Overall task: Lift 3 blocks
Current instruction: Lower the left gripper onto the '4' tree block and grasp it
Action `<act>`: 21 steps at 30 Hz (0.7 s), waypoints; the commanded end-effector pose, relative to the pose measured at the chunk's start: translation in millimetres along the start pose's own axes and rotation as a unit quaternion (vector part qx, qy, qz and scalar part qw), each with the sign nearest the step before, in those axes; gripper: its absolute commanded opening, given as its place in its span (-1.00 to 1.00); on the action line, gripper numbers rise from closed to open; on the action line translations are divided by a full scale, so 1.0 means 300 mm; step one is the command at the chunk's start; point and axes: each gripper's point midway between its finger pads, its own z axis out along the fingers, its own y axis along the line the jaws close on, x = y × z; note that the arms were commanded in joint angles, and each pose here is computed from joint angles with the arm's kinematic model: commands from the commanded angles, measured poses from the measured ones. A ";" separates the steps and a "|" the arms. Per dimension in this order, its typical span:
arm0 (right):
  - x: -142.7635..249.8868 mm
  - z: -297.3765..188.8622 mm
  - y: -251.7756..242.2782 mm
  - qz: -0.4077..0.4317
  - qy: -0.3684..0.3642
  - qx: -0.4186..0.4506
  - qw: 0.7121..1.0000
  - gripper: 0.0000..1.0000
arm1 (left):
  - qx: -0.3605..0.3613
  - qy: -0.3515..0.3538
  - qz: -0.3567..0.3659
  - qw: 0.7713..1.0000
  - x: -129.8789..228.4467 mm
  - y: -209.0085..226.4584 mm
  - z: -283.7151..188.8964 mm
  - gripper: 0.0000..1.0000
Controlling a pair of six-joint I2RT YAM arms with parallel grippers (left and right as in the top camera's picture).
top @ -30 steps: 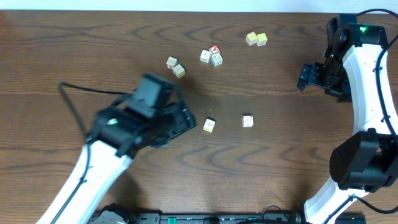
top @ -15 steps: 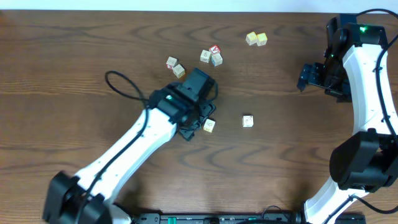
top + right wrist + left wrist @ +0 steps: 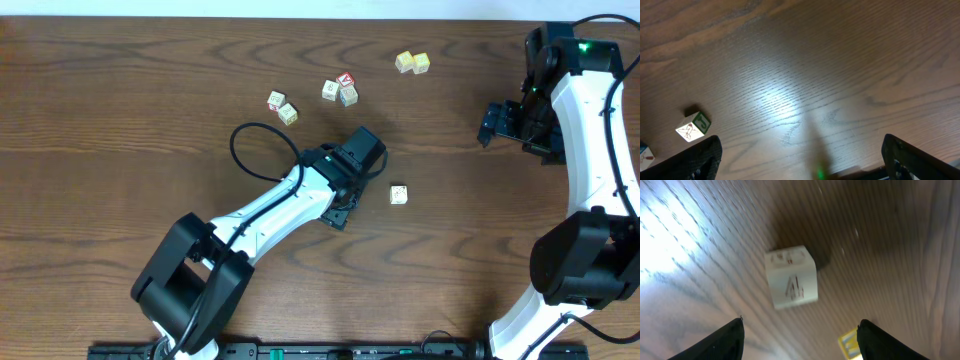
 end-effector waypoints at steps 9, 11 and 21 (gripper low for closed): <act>-0.005 -0.035 -0.010 0.002 -0.017 -0.001 1.000 0.99 | 0.000 -0.077 -0.070 0.995 -0.087 -0.007 0.062 0.47; -0.005 -0.035 -0.010 0.002 -0.017 -0.001 1.000 0.99 | -0.008 -0.077 -0.069 0.995 -0.085 0.003 0.083 0.46; -0.005 -0.035 -0.010 0.002 -0.017 -0.001 1.000 0.98 | -0.024 -0.071 -0.067 0.995 -0.077 0.023 0.114 0.38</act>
